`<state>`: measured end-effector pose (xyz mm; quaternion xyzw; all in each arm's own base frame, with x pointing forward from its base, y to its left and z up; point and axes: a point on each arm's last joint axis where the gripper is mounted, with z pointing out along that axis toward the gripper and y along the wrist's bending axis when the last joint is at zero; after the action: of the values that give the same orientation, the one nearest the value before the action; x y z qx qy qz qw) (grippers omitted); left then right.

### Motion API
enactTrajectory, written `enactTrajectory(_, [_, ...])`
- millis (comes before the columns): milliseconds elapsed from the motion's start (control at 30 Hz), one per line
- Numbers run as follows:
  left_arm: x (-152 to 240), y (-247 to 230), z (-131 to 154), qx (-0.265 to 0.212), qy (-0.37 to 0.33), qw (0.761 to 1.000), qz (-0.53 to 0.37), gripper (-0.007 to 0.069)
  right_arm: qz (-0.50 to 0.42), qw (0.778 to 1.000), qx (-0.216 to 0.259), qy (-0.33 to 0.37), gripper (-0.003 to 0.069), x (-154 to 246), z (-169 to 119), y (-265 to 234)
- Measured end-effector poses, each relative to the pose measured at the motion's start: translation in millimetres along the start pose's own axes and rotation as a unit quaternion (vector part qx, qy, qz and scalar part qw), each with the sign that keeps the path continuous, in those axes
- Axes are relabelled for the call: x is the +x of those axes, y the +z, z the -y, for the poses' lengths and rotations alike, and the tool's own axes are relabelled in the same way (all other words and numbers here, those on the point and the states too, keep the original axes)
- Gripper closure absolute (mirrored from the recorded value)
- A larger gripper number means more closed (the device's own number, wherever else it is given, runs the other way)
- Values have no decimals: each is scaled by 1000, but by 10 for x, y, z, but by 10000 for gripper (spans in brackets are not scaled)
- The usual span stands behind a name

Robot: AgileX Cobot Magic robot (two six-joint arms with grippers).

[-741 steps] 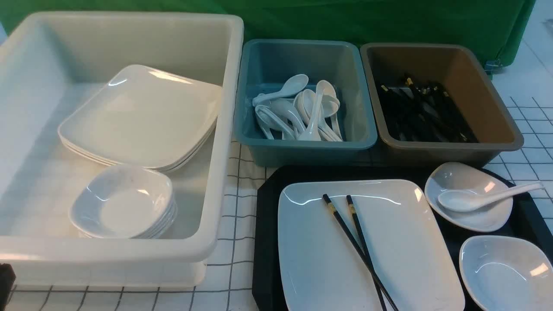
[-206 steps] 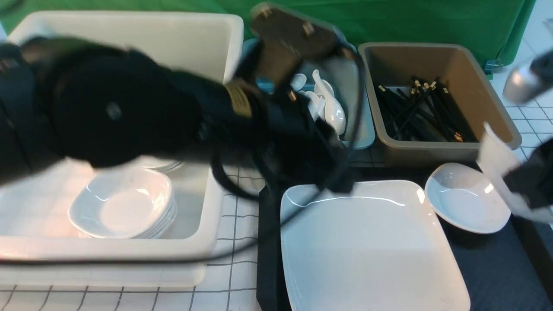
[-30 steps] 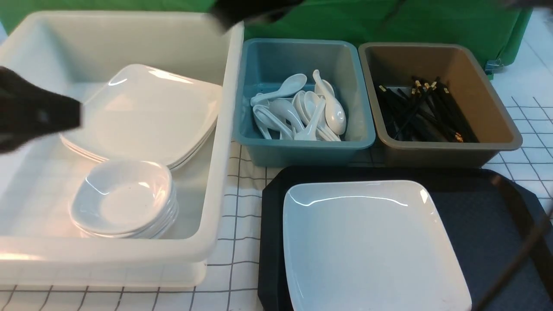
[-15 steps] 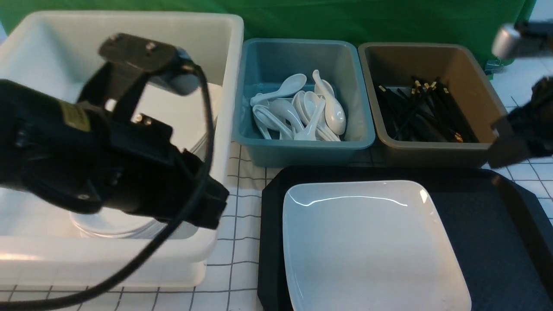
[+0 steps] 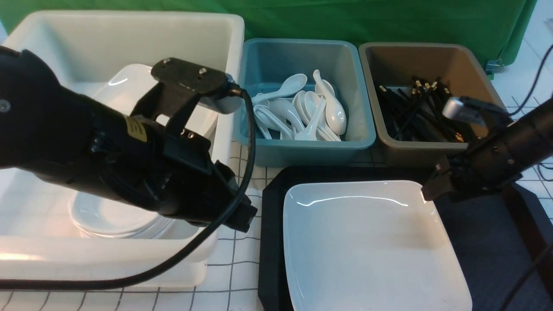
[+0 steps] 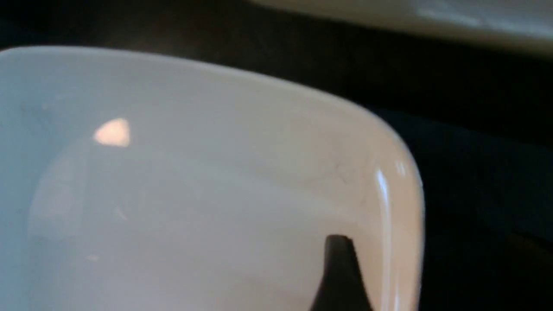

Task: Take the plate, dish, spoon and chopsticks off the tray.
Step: Use the right arm to grab a plate from the dinner plate, then use the right arm to put the plate into the large storage box on the left

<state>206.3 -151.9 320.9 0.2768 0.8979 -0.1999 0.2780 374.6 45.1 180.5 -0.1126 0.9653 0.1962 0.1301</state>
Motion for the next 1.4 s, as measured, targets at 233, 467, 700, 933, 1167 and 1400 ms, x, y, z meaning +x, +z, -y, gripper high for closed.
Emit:
enactTrajectory(233, [0,0,0,0,-6,1000,0,627,-11,1000,-7,-22,188,-196,-39,309])
enactTrajectory(467, [2,0,-11,-6,-5,1000,-1,627,-35,998,6,-61,309,-188,-134,422])
enactTrajectory(700, [-9,0,-14,-8,-5,1000,5,627,-60,995,4,-74,419,-149,-189,379])
enactTrajectory(933, [-10,0,-26,-14,2,1000,5,627,-35,993,1,-111,547,-130,-466,-264])
enactTrajectory(1167, [-15,-3,-71,-39,-9,999,8,627,23,990,-5,-139,620,0,-836,-1002])
enactTrajectory(1400, [-27,-122,-314,-89,-53,994,27,627,100,980,17,-170,620,63,-1068,-1595])
